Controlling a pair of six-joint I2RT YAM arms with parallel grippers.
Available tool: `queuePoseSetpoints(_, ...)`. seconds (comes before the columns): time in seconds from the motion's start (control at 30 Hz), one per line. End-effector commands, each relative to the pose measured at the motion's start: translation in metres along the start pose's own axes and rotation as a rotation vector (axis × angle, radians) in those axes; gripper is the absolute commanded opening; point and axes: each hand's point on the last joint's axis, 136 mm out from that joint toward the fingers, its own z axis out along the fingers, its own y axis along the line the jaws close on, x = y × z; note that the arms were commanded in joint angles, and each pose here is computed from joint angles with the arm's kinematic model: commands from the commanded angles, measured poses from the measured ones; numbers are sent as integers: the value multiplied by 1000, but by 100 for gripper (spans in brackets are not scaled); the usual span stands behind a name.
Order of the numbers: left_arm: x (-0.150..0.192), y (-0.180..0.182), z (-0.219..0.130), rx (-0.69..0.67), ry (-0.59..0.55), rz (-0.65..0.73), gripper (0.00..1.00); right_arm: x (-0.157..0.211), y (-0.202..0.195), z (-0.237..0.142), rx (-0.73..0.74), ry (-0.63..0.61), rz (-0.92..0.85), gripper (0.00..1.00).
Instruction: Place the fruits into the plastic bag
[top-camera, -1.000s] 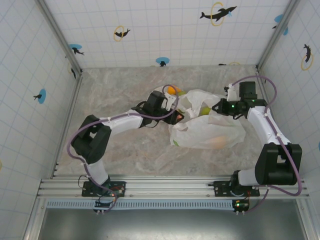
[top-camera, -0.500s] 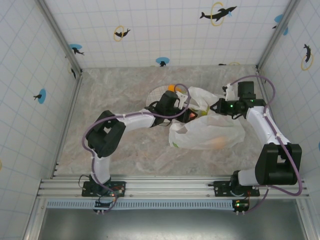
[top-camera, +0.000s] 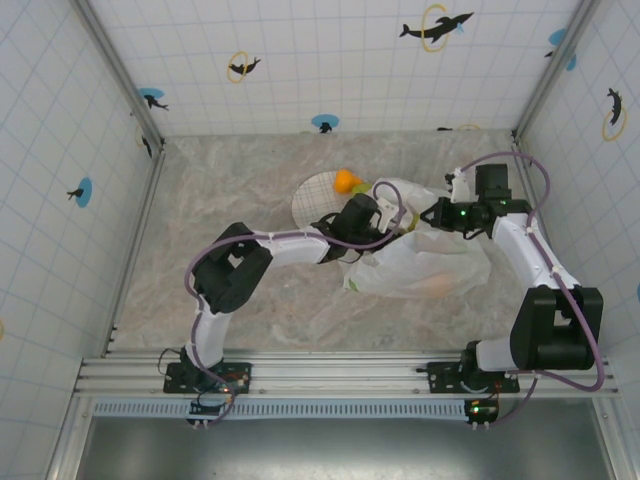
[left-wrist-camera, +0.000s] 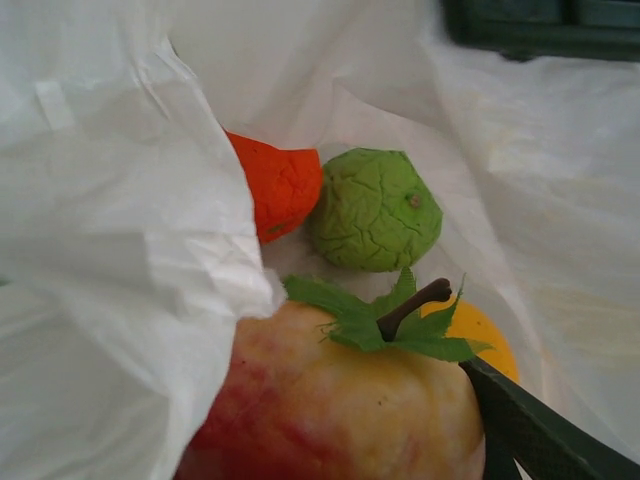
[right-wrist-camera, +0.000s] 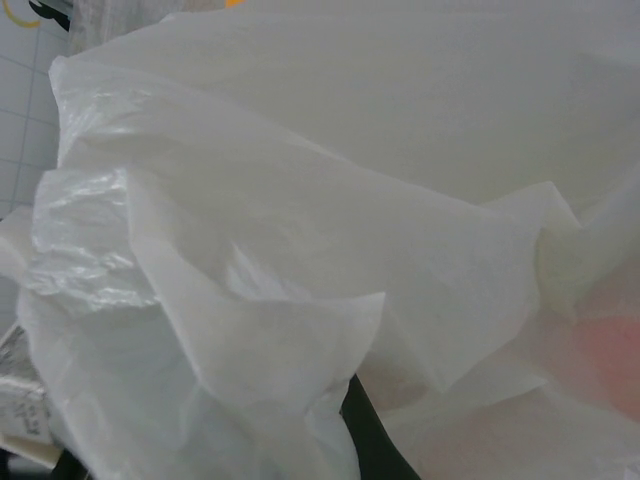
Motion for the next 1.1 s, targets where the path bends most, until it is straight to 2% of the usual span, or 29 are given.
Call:
queuePoseSetpoints(0.0, -2, 2, 5, 2, 21, 5, 71, 0, 0, -1, -6, -12, -2, 0)
queuePoseSetpoints(0.47, -4, 10, 0, -57, 25, 36, 78, 3, -4, -1, -1, -10, 5, 0)
queuePoseSetpoints(0.7, -13, 9, -14, -78, -2, 49, 79, 3, -5, -1, 1, -10, 7, 0)
queuePoseSetpoints(1.07, -33, 5, -84, -147, -107, 84, 83, 1, -7, -5, 11, -18, 4, 0)
